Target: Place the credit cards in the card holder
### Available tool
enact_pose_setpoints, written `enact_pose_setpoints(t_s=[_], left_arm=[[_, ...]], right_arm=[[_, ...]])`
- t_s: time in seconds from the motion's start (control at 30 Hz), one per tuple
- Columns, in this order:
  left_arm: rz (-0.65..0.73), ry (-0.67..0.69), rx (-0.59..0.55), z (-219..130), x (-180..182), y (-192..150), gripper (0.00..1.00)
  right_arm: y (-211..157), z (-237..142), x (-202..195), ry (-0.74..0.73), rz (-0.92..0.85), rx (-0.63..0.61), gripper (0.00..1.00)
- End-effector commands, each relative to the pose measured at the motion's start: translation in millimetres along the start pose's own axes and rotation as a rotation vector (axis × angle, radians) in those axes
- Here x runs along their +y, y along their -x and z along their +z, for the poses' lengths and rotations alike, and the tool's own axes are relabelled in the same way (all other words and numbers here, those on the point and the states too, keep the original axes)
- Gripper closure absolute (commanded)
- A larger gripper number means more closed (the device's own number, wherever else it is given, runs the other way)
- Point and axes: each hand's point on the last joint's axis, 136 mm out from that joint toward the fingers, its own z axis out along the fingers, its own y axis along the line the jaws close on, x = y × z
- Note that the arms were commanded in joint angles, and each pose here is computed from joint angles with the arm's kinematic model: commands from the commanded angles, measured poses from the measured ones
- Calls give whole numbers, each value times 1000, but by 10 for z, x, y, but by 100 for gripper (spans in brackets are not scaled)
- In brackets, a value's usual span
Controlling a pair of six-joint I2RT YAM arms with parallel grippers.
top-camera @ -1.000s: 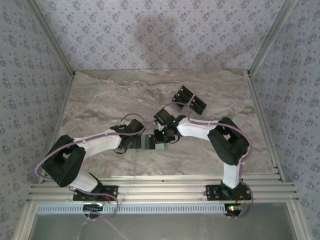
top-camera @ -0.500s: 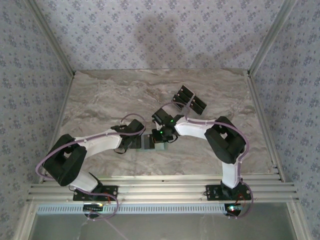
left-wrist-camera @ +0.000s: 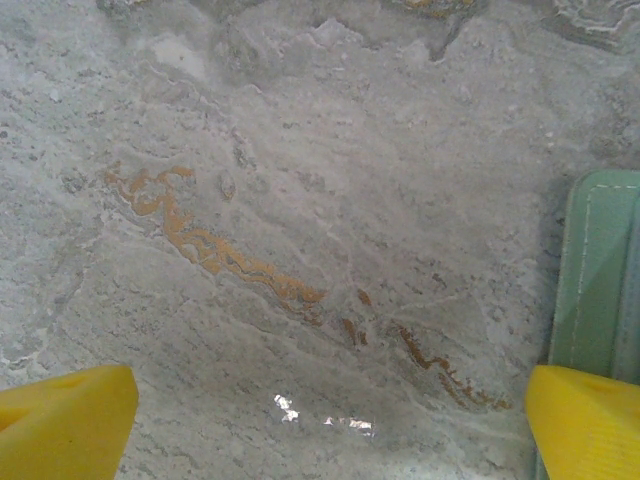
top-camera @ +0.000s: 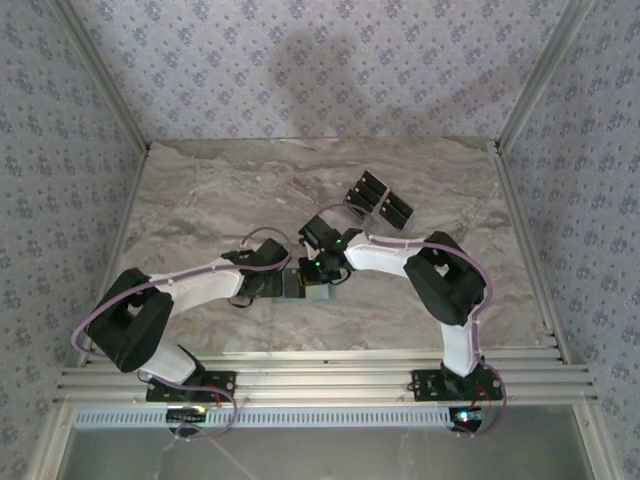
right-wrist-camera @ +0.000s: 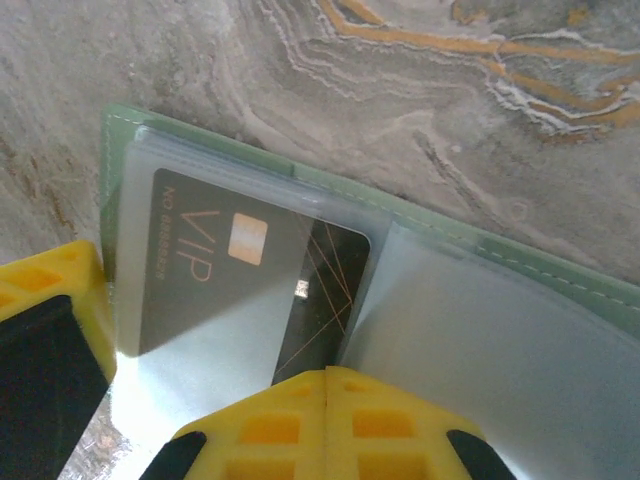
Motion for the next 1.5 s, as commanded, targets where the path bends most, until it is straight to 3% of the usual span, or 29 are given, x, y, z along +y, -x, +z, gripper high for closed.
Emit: enact_pose_setpoints(t_s=[0.0, 0.27, 0.63, 1.47], left_arm=[[4, 3, 13, 44, 7, -41, 0], [1, 2, 14, 42, 6, -42, 0], [-13, -3, -30, -122, 55, 73, 0], [-3, 23, 13, 63, 74, -69, 0]], right_arm=[[0, 30, 130, 29, -10, 12, 99], [36, 19, 247, 68, -11, 9, 100], [123, -263, 48, 44, 28, -67, 98], [15, 74, -65, 24, 44, 0, 99]])
